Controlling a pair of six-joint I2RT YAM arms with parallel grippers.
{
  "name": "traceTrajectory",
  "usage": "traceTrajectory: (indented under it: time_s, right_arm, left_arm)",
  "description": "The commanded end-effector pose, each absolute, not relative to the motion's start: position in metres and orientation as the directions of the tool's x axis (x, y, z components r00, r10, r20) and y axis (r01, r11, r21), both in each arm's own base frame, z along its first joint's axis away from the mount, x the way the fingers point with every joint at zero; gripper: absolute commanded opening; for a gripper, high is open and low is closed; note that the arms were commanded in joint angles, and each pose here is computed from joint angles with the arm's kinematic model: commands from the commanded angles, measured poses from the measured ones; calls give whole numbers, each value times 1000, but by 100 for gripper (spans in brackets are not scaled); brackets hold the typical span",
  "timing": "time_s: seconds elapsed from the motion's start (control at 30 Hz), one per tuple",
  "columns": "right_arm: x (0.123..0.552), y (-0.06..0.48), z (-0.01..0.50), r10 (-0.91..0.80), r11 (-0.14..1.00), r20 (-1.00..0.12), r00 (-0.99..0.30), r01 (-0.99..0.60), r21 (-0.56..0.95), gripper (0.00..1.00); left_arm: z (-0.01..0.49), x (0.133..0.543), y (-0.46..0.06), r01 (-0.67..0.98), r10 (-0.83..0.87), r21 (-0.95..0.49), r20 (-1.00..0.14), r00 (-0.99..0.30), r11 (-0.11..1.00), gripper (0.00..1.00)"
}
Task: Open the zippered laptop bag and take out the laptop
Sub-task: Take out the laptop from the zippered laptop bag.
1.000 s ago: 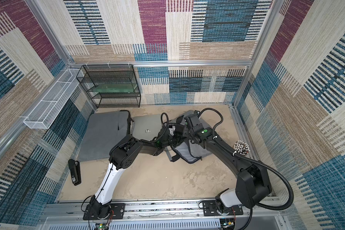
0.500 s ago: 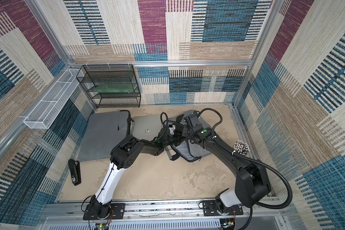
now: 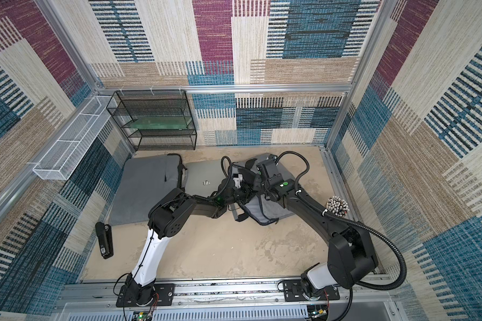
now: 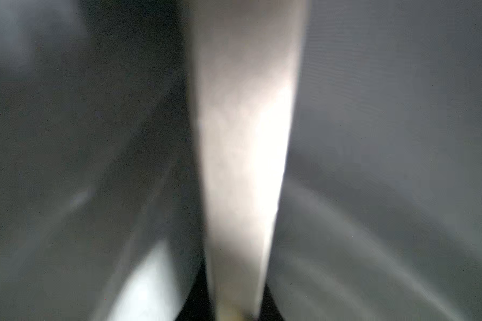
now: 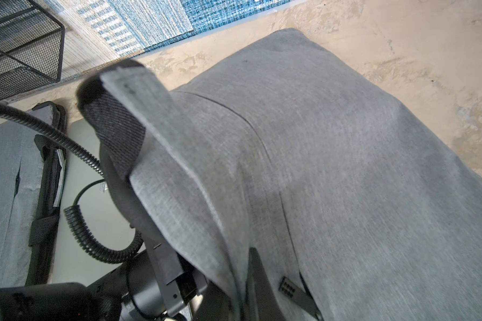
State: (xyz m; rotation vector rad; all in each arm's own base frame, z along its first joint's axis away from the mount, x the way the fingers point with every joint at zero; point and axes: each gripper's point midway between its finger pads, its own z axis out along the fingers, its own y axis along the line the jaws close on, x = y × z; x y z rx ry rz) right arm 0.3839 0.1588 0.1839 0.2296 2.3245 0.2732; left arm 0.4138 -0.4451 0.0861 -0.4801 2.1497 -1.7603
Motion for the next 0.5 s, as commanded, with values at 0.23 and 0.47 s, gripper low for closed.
traceTrajectory:
  time_s: [0.23,0.47]
  right_arm:
    - [399,163,179,235,962,-709,-665,53,269,0]
    - [409,158,173,224,967,-708,-670,63,247,0]
  left_arm:
    - [161,402,-434,126,-447,-989,-145,-883,73,0]
    - [185,387,-411,166,-454,-982,-190,-870,94,0]
